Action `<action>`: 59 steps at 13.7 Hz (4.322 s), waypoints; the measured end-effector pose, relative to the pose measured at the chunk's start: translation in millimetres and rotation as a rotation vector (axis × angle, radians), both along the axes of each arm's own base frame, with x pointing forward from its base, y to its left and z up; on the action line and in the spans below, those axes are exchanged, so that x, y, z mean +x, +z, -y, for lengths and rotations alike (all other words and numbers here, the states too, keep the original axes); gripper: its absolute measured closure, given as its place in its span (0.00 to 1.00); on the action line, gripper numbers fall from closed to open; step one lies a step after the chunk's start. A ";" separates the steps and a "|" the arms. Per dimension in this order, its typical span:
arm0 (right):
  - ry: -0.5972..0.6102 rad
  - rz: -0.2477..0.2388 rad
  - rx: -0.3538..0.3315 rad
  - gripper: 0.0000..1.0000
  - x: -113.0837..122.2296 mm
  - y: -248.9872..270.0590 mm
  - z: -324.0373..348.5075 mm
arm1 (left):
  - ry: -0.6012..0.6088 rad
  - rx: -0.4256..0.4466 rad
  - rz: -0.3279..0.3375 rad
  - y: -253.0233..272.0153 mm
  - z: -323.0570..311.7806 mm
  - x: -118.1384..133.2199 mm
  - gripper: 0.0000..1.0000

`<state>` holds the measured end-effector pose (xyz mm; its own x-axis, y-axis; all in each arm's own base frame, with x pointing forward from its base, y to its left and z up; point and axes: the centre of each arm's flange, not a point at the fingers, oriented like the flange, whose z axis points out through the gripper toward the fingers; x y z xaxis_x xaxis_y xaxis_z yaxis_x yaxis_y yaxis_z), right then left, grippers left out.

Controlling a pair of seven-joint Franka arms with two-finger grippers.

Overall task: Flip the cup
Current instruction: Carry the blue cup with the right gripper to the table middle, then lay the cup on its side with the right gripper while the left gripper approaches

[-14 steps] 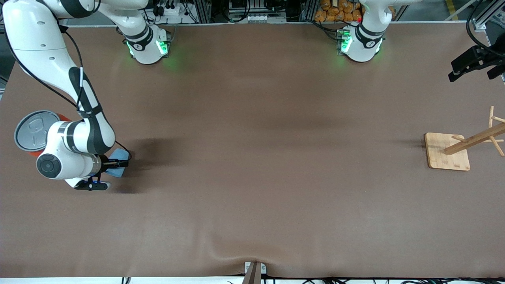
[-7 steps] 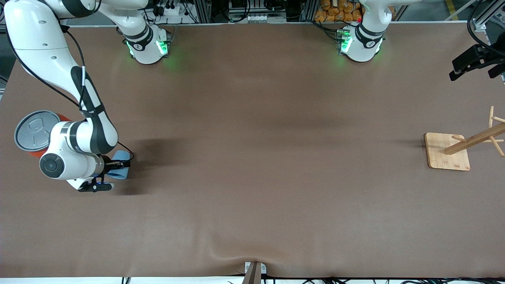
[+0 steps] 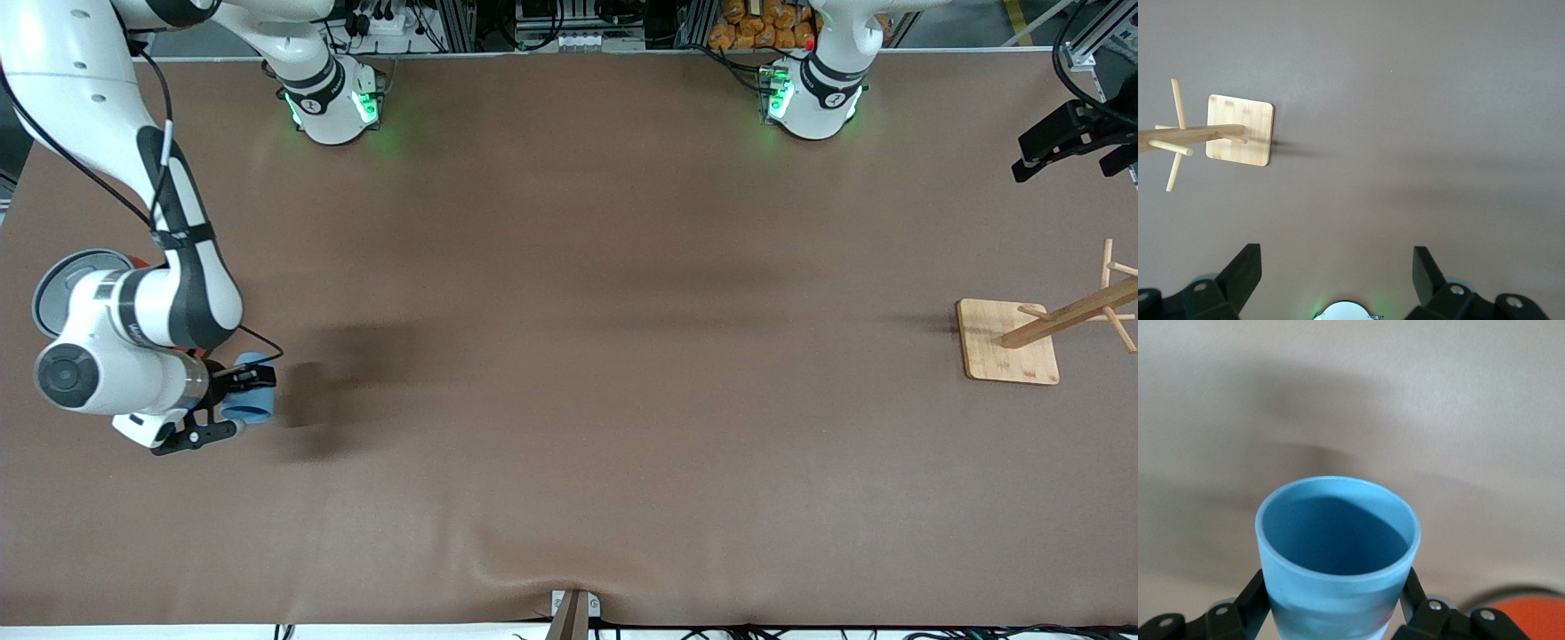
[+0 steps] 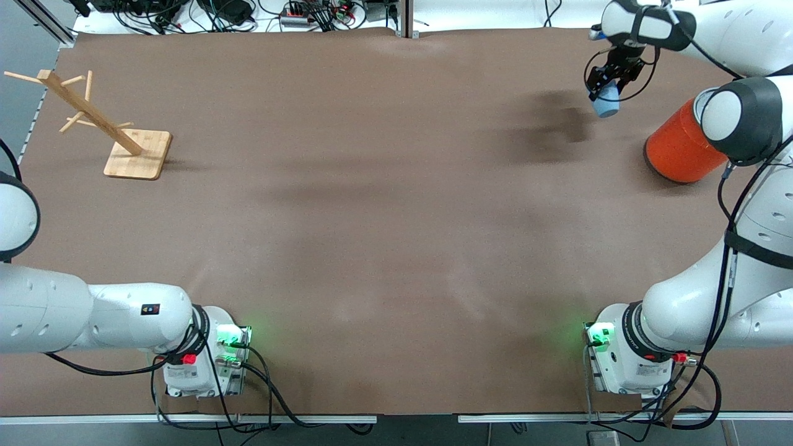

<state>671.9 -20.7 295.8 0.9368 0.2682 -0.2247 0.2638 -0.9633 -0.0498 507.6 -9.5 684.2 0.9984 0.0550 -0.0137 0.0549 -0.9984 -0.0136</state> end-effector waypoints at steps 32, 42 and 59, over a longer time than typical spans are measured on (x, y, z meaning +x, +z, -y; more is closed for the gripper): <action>1.442 0.133 0.252 0.19 -154.4 -56.5 -500.4 | 0.023 0.002 0.037 18.7 -18.6 -13.9 0.00; 1.452 0.211 0.268 0.17 -164.8 -91.8 -511.7 | 0.024 0.002 0.041 17.3 -19.1 -12.7 0.00; 1.325 0.171 0.343 0.00 -151.8 -91.4 -492.8 | -0.004 -0.270 -0.144 -132.6 33.0 42.4 0.00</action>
<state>520.1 472.1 204.4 -0.0503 0.9910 0.1244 0.9924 0.0636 -0.1057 550.0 -42.5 551.6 0.9854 0.0267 -0.1684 0.0680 -0.9672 0.2448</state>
